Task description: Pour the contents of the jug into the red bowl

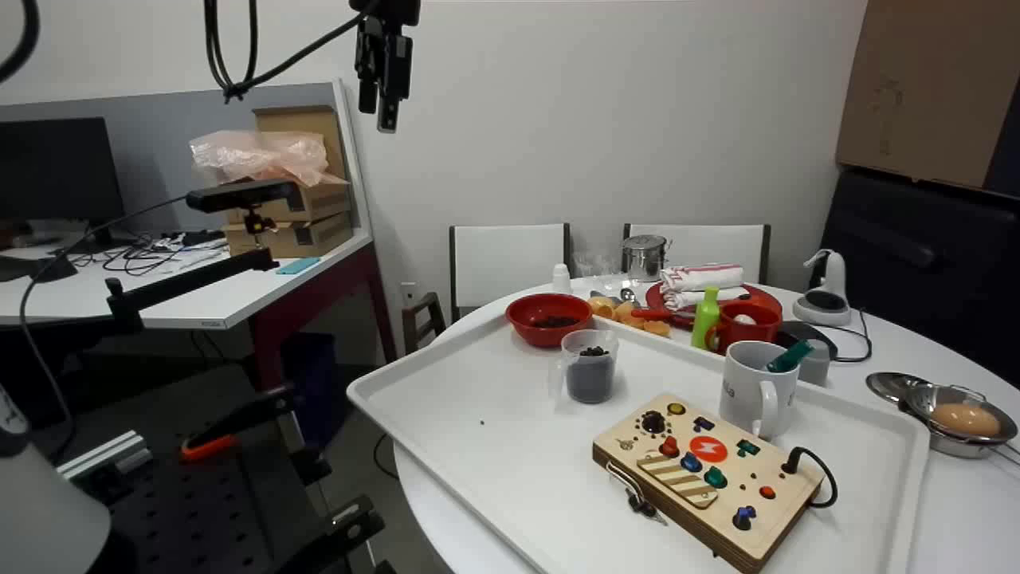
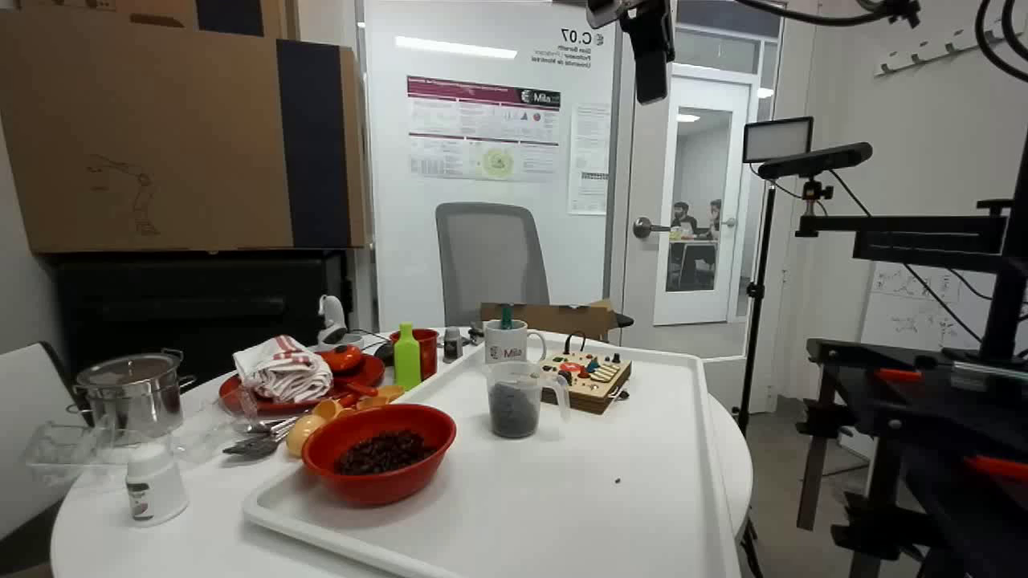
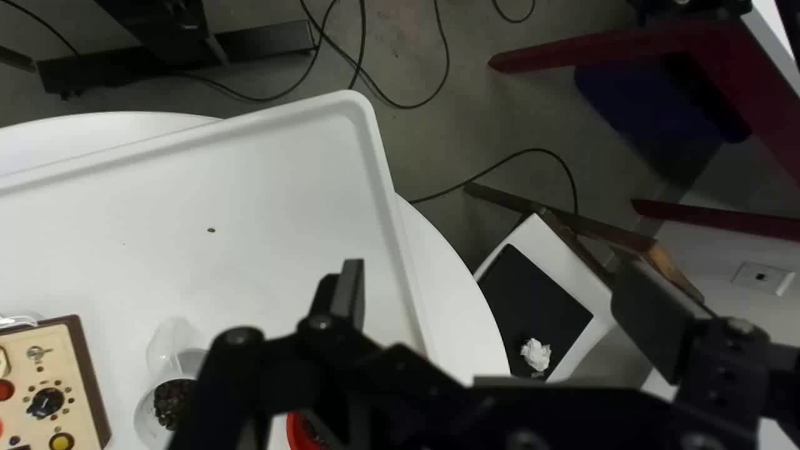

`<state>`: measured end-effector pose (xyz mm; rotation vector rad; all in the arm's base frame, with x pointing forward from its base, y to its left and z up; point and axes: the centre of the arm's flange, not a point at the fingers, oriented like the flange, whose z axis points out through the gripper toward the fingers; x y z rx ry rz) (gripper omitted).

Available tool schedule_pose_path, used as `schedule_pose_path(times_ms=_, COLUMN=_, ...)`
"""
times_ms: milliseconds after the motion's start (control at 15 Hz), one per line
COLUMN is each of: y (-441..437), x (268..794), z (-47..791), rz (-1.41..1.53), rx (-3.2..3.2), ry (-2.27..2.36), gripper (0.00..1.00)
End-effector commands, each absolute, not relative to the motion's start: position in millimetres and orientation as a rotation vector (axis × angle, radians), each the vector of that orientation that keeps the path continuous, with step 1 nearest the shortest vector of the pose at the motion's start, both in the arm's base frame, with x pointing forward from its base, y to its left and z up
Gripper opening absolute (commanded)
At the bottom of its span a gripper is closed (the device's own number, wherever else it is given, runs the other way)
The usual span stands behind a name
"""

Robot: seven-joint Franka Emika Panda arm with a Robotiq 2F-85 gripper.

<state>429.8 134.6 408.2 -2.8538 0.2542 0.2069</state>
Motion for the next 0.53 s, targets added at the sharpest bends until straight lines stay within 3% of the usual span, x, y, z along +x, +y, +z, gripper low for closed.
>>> schedule_pose_path(times_ms=0, y=135, x=430, z=408, rz=0.207, rx=-2.854, ry=0.254, gripper=1.0)
schedule_pose_path(times_ms=200, y=121, x=457, z=414, rz=-0.047, rx=-2.915, ry=0.396, gripper=1.0)
schedule_pose_path(times_ms=467, y=119, x=453, z=421, rz=-0.024, rx=-2.858, ry=0.432, gripper=1.0)
